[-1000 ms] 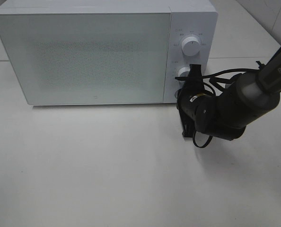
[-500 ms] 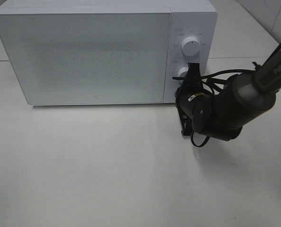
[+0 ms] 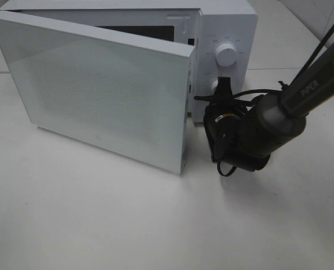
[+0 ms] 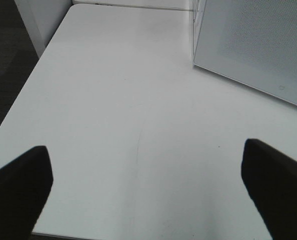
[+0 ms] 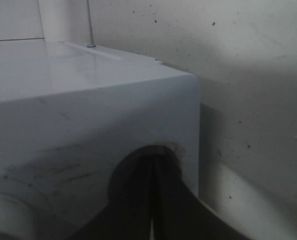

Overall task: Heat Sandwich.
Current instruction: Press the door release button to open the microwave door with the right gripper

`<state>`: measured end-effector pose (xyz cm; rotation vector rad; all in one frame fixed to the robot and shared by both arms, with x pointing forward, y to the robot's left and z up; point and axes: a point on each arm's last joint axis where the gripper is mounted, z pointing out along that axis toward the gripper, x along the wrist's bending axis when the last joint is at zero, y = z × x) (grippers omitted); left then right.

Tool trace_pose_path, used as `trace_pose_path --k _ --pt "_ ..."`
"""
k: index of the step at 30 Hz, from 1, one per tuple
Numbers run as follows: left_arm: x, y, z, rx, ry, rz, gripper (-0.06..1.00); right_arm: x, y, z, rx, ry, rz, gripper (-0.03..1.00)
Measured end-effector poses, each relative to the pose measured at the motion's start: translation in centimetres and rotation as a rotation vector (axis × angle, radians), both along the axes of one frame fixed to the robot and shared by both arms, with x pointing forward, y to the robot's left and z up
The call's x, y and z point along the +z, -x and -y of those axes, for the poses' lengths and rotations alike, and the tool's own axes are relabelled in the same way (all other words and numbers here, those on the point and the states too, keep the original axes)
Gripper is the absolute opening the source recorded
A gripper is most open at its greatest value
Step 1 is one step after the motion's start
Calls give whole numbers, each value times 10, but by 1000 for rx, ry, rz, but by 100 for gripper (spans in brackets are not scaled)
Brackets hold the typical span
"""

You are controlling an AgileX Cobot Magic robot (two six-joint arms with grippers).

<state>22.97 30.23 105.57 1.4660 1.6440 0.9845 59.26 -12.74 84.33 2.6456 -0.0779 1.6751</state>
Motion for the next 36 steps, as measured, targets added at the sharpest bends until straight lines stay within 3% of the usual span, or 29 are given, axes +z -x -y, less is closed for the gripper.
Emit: trace_pose_path --k 29,36 --pt "0 0 0 0 0 0 97 -1 0 -3 -8 -11 -32 1" --pt "0 0 0 0 0 0 97 3 -1 -5 -18 -51 -70 1"
